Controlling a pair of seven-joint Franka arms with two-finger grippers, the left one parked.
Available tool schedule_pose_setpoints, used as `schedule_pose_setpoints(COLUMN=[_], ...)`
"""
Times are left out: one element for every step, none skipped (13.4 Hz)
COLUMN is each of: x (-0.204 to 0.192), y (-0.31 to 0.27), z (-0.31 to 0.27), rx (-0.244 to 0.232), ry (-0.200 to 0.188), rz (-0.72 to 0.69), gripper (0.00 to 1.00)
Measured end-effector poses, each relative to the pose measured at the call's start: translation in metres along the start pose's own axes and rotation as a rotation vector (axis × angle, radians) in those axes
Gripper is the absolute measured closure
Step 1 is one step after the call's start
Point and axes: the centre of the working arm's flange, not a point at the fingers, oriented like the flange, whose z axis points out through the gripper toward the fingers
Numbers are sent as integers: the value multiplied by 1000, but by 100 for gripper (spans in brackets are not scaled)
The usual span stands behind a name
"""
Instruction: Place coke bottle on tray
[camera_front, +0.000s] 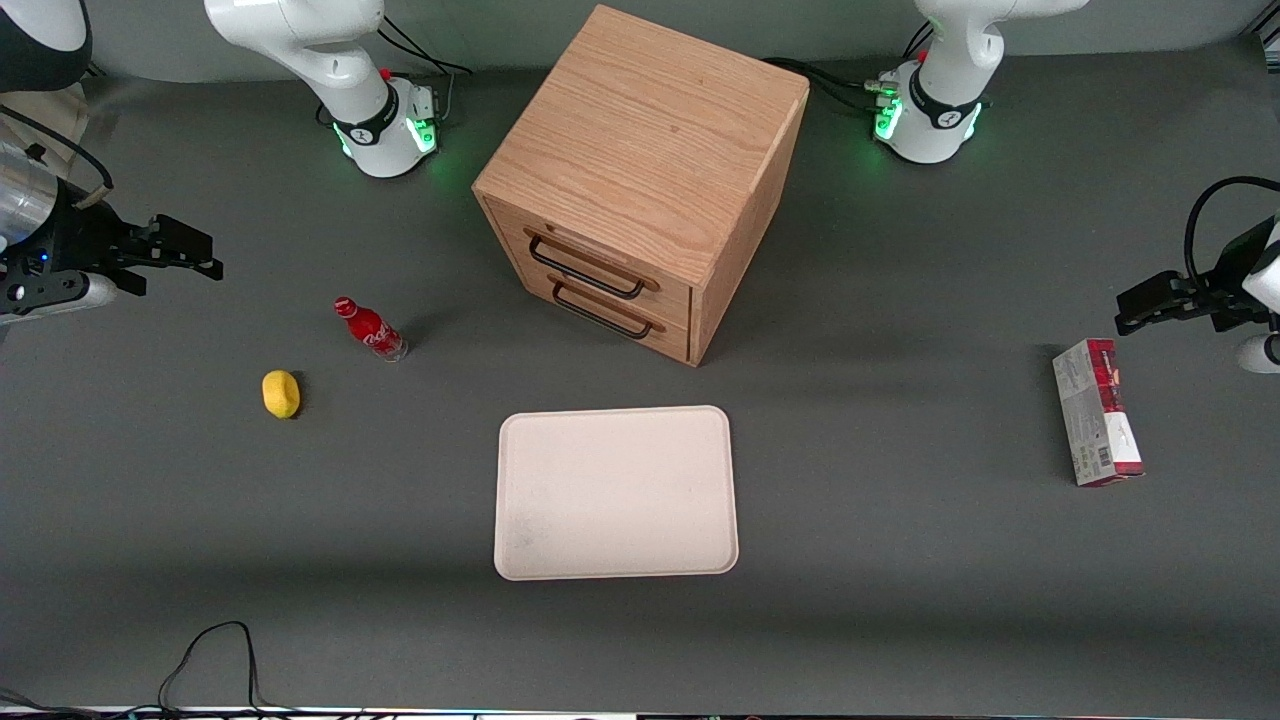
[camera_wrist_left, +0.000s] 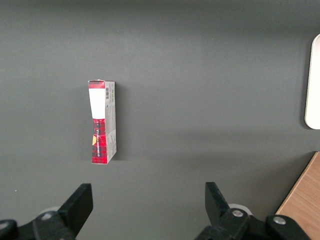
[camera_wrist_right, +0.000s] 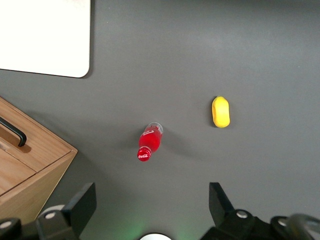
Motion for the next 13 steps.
schedule_pose_setpoints(x=[0, 0, 0, 0, 0, 0, 0, 0, 1, 2, 2, 2, 0], y=[1, 3, 5, 6, 5, 5, 5, 5, 5, 5, 4, 3, 0], z=[1, 1, 1, 1, 1, 1, 0, 0, -1, -1, -1, -2, -2], rx=[0, 1, 1, 1, 1, 1, 1, 1, 0, 0, 0, 0, 1], ry=[-1, -2, -2, -2, -1, -1, 0, 0, 2, 3, 4, -1, -16], rz=[2, 5, 9, 11, 10, 10, 12, 13, 12, 12, 11, 9, 9], gripper=[0, 0, 0, 0, 0, 0, 0, 0, 0, 0, 0, 0, 0])
